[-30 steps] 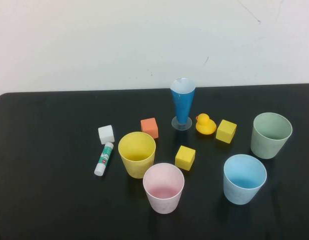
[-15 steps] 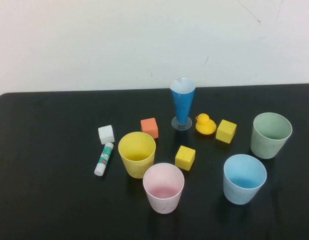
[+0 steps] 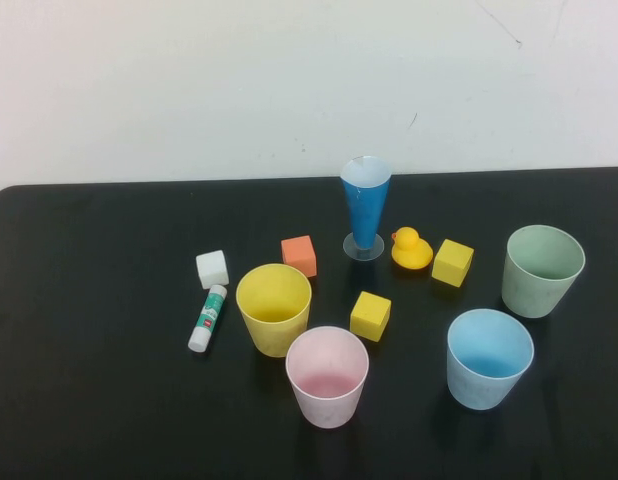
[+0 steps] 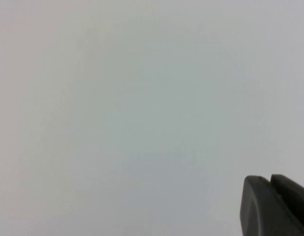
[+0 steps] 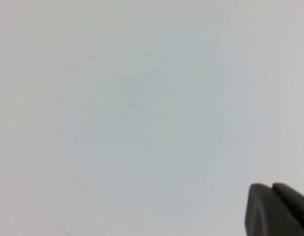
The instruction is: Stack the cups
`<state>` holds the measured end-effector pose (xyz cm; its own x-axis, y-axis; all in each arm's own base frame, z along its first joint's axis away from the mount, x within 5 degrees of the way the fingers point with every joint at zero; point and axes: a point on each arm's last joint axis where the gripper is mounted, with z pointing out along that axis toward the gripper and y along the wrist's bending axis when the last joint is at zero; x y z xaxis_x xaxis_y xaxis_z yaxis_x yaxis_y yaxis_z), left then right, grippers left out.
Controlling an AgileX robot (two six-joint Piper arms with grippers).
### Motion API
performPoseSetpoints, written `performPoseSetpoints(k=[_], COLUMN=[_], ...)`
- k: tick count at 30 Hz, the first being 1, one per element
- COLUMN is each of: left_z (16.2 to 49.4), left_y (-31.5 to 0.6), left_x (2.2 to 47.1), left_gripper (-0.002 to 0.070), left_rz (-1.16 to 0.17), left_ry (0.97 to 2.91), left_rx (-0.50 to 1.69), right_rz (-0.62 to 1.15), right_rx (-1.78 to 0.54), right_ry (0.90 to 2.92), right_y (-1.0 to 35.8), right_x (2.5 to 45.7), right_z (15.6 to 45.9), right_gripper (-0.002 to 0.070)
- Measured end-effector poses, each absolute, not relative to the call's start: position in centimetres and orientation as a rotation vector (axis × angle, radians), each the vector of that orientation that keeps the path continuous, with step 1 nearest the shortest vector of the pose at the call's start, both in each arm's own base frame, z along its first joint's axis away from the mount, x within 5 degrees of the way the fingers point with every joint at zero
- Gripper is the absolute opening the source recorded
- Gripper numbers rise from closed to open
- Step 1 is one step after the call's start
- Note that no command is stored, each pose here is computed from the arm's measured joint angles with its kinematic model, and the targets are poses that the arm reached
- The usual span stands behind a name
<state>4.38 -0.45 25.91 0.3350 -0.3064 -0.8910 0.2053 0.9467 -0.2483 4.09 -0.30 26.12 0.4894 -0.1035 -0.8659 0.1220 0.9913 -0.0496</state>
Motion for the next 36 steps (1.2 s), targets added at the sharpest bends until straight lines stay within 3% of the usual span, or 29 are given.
performPoseSetpoints(k=[7,11,16,20,31,33,36], left_z=[31.8,34.0,34.1,32.8,30.8,30.7,30.4], left_y=[-0.3,-0.4,-0.8,-1.4,-4.7,-5.4,-6.6], left_x=[2.6,3.7,7.4,10.9,19.0,20.6,23.2], left_gripper=[-0.0002,-0.0001,-0.0001,-0.0001,0.0006,0.0049,0.0218], left_rz=[-0.339,-0.311,-0.218,-0.182,-0.263,-0.277,-0.301], left_ry=[1.234,1.362,1.697,1.889,2.173,2.206,2.249], left_rx=[-0.1,-0.098,-0.055,0.002,0.085,0.094,0.1], right_rz=[-0.283,-0.377,-0.497,-0.449,-0.321,-0.313,-0.312], right_rx=[-0.053,-0.143,-0.368,-0.443,-0.482,-0.469,-0.462], right_ry=[1.255,1.445,1.761,1.945,2.09,2.074,2.063], right_y=[-0.3,-0.5,-0.9,-0.9,-0.5,-0.5,-0.5], right_x=[2.2,3.0,5.7,7.3,9.3,9.3,9.4], right_z=[32.3,33.4,31.4,29.9,25.9,25.8,25.9], right_gripper=[-0.0003,-0.0003,-0.0003,-0.0003,-0.0003,-0.0003,-0.0003])
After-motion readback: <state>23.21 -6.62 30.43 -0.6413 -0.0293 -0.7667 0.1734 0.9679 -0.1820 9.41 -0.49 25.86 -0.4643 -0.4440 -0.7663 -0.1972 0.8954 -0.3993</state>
